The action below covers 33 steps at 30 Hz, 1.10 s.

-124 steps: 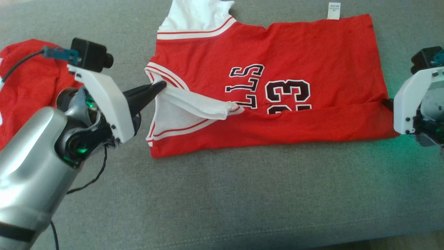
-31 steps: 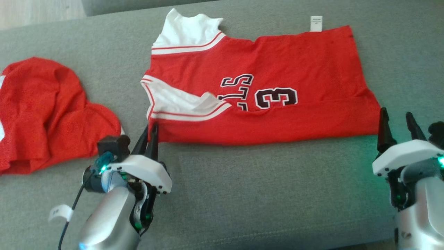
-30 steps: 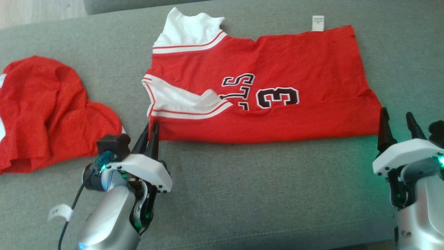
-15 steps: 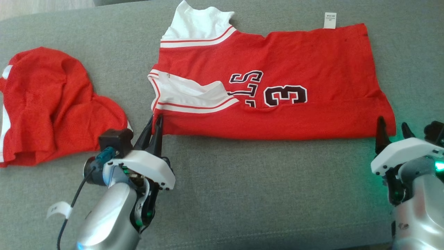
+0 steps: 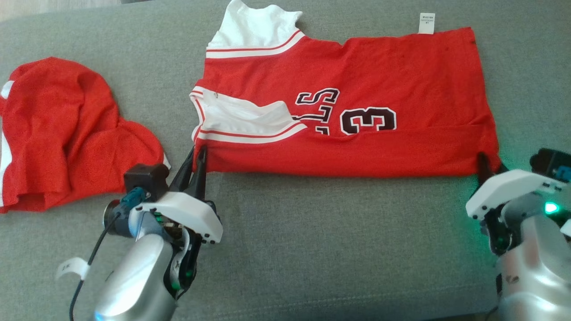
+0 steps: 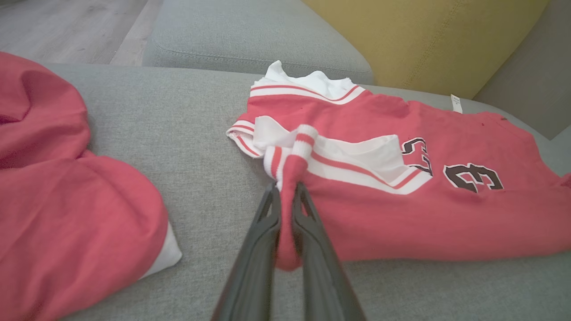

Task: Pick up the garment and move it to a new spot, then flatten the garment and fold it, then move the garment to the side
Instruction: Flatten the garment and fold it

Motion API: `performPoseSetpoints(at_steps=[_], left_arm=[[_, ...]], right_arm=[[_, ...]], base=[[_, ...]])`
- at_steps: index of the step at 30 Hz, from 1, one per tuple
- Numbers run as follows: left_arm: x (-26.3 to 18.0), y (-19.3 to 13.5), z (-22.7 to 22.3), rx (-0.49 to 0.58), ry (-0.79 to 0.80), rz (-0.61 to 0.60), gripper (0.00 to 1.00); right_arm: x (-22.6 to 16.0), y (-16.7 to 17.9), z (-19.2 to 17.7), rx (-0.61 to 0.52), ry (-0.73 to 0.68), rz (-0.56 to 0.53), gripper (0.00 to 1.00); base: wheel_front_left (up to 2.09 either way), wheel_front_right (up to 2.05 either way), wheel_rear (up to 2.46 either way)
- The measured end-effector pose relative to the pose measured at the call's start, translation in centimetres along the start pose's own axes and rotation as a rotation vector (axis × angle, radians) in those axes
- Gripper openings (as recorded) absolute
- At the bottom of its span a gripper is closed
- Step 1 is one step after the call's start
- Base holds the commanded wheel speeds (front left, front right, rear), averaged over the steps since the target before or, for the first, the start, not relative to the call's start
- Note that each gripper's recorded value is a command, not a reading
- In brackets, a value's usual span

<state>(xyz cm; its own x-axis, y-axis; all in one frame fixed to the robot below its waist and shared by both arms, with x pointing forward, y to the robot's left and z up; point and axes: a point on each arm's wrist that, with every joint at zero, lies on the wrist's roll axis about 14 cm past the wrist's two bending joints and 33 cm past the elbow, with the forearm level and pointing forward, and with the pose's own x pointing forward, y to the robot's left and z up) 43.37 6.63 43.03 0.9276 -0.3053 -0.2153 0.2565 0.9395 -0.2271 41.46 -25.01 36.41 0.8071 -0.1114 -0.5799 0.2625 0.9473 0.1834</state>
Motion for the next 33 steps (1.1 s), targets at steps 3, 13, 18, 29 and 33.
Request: performPoseSetpoints(at_steps=[3,13,18,29,33], left_arm=[[-0.1,0.1,0.1,0.008,-0.002,0.002,0.00],[-1.4,0.4,0.4,0.047,0.007,0.006,0.00],[-3.0,-0.4,-0.6,0.011,0.050,-0.005,0.00],[-6.5,-0.9,-2.3,0.014,0.127,-0.023,0.00],[-7.2,-1.0,-3.0,-0.005,0.161,-0.018,0.00]], right_arm=[[0.0,-0.1,1.0,-0.002,-0.021,0.006,0.00],[-1.6,-0.5,3.1,-0.032,-0.054,0.030,0.00],[-3.4,-1.8,2.7,-0.054,-0.006,0.029,0.00],[-7.6,-3.6,0.0,-0.048,0.142,0.051,0.00],[-8.9,-3.9,-1.2,-0.042,0.179,0.053,0.00]], base=[[0.00,0.00,0.00],[0.00,0.00,0.00],[0.00,0.00,0.00],[0.00,0.00,0.00],[0.00,0.00,0.00]])
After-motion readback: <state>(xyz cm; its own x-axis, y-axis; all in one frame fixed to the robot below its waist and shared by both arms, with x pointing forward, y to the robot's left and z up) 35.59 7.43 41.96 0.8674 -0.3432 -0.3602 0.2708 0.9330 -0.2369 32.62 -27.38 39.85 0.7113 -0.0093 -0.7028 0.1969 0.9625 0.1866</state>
